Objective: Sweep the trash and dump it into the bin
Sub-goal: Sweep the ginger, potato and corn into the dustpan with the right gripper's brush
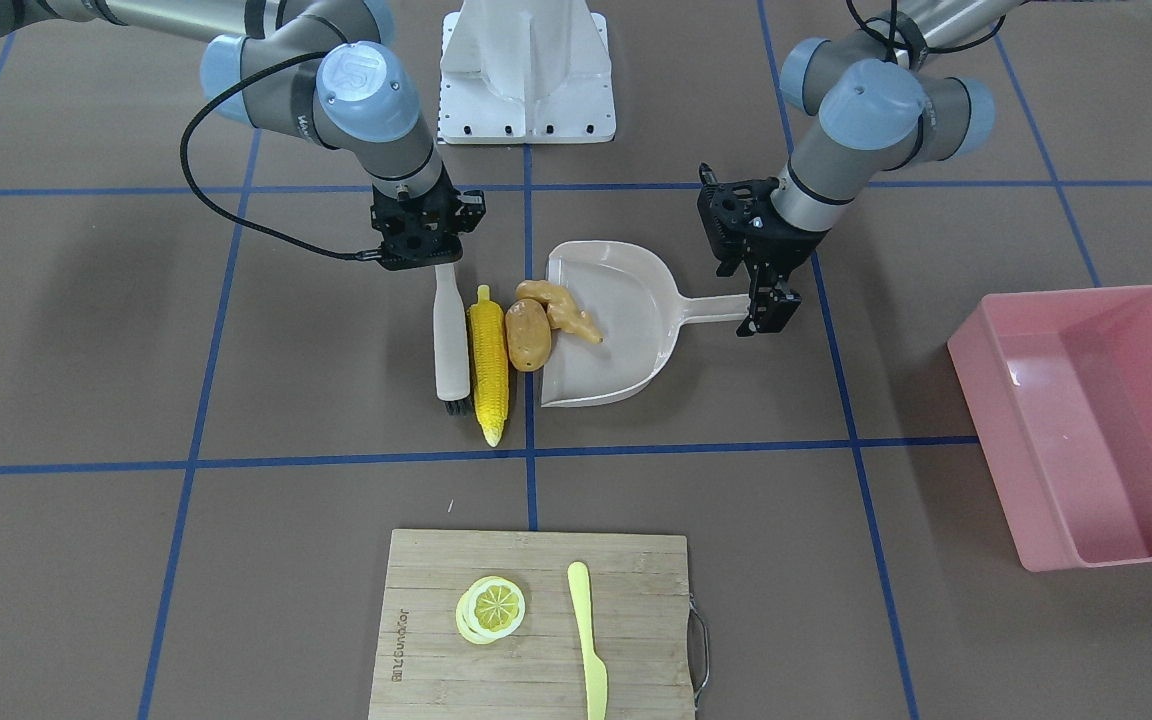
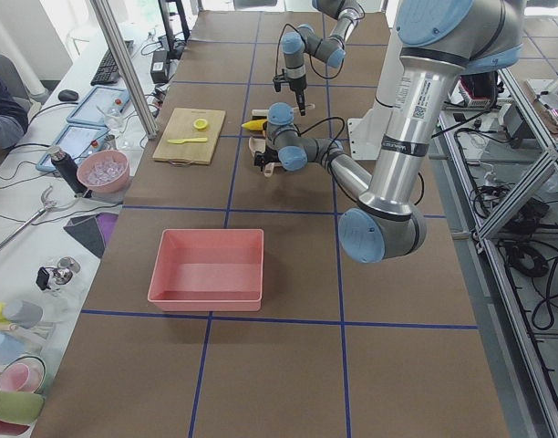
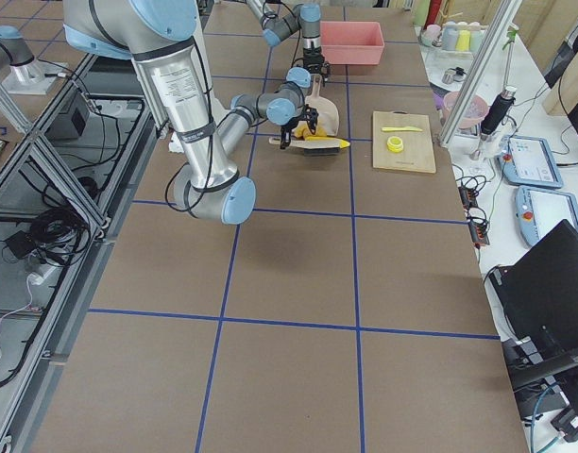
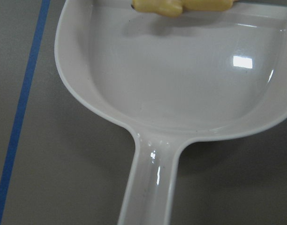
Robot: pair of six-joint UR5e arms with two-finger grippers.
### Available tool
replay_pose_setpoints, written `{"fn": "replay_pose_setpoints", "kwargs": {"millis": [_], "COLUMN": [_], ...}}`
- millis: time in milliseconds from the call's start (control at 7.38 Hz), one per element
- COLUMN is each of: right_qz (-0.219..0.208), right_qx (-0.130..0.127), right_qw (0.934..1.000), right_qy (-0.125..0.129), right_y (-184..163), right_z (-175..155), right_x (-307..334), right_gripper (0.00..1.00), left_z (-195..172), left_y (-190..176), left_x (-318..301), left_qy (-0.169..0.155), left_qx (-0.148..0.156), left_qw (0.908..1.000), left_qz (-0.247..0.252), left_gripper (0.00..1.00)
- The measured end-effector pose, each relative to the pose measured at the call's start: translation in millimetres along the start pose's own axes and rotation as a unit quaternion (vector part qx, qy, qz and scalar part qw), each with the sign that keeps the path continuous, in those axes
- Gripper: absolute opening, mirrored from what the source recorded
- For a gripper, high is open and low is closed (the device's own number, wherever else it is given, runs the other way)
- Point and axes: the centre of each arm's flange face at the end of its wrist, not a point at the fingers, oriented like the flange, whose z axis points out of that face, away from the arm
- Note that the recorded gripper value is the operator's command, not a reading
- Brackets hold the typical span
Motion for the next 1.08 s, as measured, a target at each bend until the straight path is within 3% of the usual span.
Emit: {"fn": "replay_pose_setpoints", "kwargs": {"millis": [406,1083], "right_qz": [0.019,0.028], "right_qx": [0.010,0.021], "right_qw": [0.9984,0.9925], "right_qy": [-0.053,-0.117], "right_y": [11.1,33.1], "right_z": [2.1,16.5], "right_x": [-28.6,-77.1], "right_gripper": [0.00,0.00], "left_z": [0.9,1.7], "left_y": [0.4,0.4], "left_x": [0.6,1.3], "left_qy": [0.001,0.001], "left_qx": [0.000,0.000], "left_qw": [1.0000,1.0000], "left_qz": [0.000,0.001], "left_gripper": [0.93,0.93]}}
